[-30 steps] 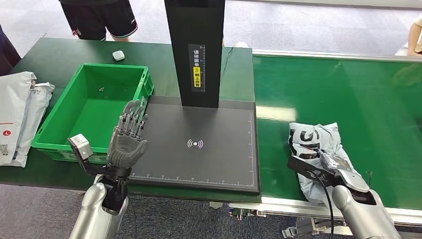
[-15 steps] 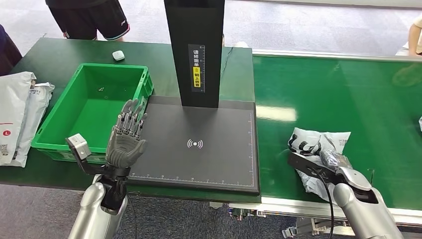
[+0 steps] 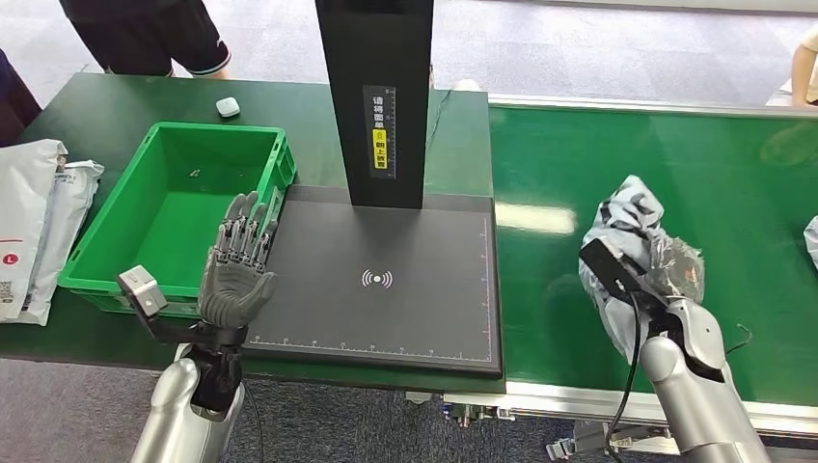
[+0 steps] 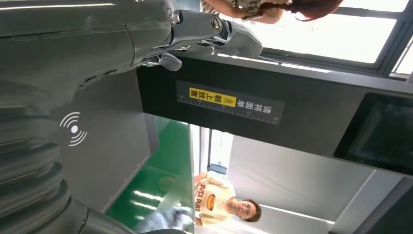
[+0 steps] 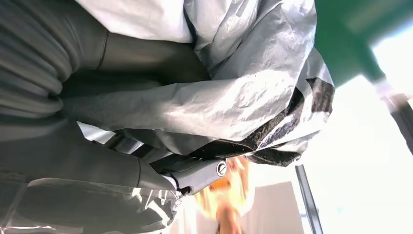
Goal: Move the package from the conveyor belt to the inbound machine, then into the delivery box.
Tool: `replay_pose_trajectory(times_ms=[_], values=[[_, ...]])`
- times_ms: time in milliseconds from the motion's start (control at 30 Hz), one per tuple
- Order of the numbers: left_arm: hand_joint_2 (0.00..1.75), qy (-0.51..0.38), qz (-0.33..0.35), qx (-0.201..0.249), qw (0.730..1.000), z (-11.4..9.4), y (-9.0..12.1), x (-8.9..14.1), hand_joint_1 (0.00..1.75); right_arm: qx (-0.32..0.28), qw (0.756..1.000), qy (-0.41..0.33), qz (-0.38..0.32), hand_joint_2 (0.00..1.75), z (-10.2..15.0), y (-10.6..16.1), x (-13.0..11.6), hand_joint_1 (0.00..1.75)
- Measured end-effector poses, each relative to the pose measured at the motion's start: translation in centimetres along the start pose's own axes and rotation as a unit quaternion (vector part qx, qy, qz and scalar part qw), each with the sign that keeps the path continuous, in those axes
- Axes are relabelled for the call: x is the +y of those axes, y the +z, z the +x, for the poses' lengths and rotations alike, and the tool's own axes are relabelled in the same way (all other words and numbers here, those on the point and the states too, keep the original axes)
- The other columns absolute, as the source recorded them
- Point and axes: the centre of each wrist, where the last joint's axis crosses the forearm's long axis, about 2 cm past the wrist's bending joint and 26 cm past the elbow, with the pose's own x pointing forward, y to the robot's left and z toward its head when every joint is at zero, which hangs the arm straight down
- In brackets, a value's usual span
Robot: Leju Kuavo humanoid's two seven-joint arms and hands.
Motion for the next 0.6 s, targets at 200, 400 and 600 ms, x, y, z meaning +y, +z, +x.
replay_pose_trajectory(times_ms=[200, 400, 600], values=[[1.75, 0.001, 0.006, -0.026, 1.000, 0.3, -0.8, 0.0, 0.00, -0.092, 0.978, -0.108, -0.155, 1.75, 1.3, -0.9, -3.2, 1.75], [1.75, 0.006, 0.009, -0.042, 0.999, 0.4, -1.6, 0.0, 0.00, -0.158, 0.937, -0.153, -0.272, 1.75, 2.6, -1.4, -6.1, 1.75], [1.75, 0.006, 0.006, -0.042, 0.999, 0.4, -1.9, -0.1, 0.00, -0.169, 0.928, -0.160, -0.289, 1.75, 3.2, -1.5, -7.0, 1.75]])
